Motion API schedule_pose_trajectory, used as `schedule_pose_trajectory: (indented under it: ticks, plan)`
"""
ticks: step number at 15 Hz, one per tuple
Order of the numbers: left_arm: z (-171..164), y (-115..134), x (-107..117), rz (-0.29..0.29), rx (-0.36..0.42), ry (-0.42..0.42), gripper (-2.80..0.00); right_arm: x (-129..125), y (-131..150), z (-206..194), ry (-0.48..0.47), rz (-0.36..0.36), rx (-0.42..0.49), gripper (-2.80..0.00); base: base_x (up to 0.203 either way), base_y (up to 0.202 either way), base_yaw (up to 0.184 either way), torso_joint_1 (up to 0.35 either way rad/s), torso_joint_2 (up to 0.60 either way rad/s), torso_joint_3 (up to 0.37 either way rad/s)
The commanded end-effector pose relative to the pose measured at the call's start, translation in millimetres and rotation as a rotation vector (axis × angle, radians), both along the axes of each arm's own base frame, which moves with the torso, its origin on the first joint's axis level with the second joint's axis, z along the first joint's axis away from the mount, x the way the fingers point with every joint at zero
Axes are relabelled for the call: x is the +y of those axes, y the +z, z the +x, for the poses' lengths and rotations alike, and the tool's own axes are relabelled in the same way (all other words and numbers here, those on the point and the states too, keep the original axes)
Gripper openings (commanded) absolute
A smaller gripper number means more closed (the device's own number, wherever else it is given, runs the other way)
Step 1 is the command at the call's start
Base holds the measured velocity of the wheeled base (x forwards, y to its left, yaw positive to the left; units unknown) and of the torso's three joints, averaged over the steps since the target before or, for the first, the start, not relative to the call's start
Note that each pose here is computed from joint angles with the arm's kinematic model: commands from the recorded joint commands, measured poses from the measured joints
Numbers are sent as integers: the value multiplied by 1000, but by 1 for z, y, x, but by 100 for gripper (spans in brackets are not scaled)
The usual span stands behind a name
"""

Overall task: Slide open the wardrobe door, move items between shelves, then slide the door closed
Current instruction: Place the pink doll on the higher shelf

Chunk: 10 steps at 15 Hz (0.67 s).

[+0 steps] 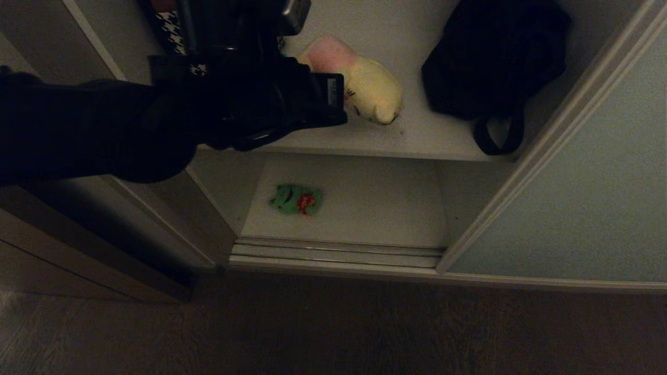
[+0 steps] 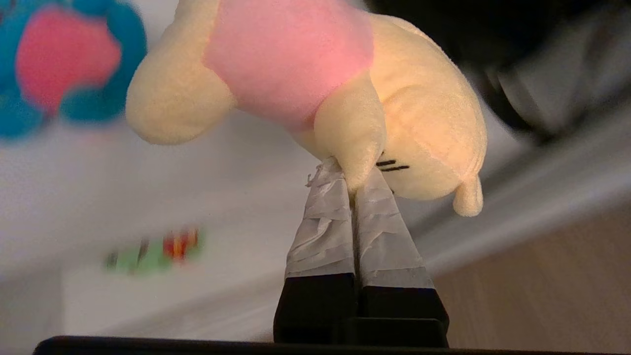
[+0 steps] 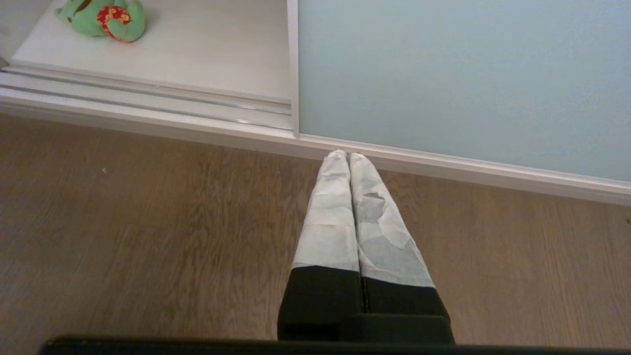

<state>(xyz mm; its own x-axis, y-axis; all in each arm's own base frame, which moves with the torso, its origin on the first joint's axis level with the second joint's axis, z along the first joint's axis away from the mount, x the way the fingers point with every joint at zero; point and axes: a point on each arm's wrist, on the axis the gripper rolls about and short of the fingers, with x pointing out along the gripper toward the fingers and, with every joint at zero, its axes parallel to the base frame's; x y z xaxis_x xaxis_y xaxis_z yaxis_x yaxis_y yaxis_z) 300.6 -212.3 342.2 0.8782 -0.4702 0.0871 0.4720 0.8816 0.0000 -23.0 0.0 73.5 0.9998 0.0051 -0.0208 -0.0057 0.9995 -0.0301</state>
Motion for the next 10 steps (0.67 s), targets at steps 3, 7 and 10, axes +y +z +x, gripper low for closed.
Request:
schedule_pose_trajectory:
  ticks: [3, 7, 10]
  plan:
    - [76, -55, -47, 23, 23, 60, -280, 0, 0, 0, 1, 0, -1, -280, 0, 0, 0, 0, 0, 0]
    - [102, -77, -43, 11, -1, 116, -280, 0, 0, 0, 1, 0, -1, -280, 0, 0, 0, 0, 0, 0]
    - [110, -81, -38, -2, -14, 138, -280, 0, 0, 0, 1, 0, -1, -280, 0, 0, 0, 0, 0, 0]
